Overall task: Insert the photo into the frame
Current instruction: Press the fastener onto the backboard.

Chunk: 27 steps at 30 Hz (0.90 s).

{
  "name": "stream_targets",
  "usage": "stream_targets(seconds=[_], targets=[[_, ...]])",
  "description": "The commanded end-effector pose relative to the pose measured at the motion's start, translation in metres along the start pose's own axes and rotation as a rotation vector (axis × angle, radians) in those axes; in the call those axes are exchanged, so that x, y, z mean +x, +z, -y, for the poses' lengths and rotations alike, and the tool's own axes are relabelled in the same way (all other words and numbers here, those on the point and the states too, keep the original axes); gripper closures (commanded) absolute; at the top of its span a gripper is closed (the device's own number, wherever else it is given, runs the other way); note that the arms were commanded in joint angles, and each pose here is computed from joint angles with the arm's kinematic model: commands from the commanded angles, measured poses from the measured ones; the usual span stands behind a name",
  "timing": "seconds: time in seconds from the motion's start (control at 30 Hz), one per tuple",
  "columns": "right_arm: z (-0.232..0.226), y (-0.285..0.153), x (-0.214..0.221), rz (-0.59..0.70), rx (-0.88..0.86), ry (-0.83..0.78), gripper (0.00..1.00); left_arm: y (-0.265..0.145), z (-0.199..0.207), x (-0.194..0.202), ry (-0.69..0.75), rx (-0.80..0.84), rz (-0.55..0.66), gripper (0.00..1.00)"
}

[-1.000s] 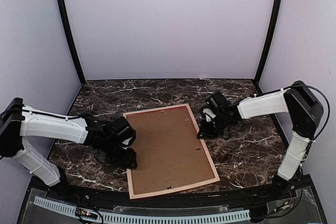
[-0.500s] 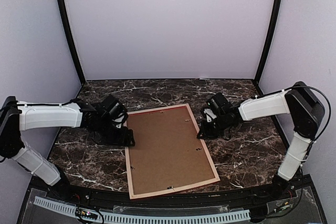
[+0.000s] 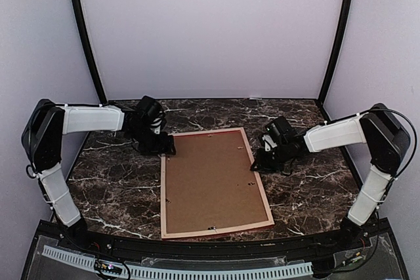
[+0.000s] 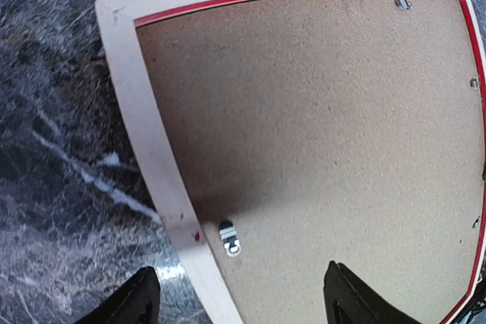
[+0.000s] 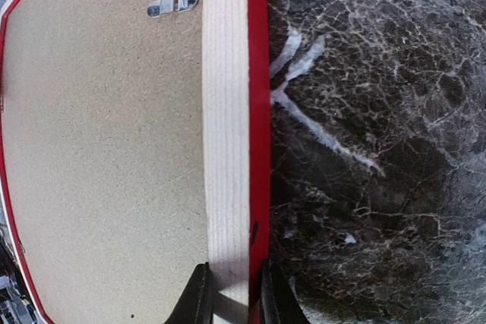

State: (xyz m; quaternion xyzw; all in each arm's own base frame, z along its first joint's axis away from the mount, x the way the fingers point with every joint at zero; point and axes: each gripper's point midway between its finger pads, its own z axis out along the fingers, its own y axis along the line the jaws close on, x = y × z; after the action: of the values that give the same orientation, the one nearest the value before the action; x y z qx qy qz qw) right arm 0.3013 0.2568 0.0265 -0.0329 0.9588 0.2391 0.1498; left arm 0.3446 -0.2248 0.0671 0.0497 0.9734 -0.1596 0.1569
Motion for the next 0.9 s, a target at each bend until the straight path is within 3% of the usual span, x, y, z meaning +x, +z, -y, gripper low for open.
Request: stream_targets(seconds=[0.0, 0.33, 0.7, 0.87], targets=[[-0.001, 0.002, -0.001, -0.007, -0.041, 0.091, 1.0, 0.012, 0.004, -0.017, 0.057, -0.003, -0.019, 0.24], [-0.006, 0.001, -0.002, -0.01, -0.061, 0.089, 1.0, 0.027, -0.014, -0.024, 0.056, -0.122, -0.051, 0.36], [-0.005, 0.004, 0.002, -0.028, -0.065, 0.083, 1.0, 0.017, -0.029, -0.023, 0.028, -0.18, 0.019, 0.32], [-0.005, 0.005, 0.003, -0.032, -0.067, 0.08, 1.0, 0.025, -0.027, -0.022, 0.03, -0.169, -0.003, 0.32]])
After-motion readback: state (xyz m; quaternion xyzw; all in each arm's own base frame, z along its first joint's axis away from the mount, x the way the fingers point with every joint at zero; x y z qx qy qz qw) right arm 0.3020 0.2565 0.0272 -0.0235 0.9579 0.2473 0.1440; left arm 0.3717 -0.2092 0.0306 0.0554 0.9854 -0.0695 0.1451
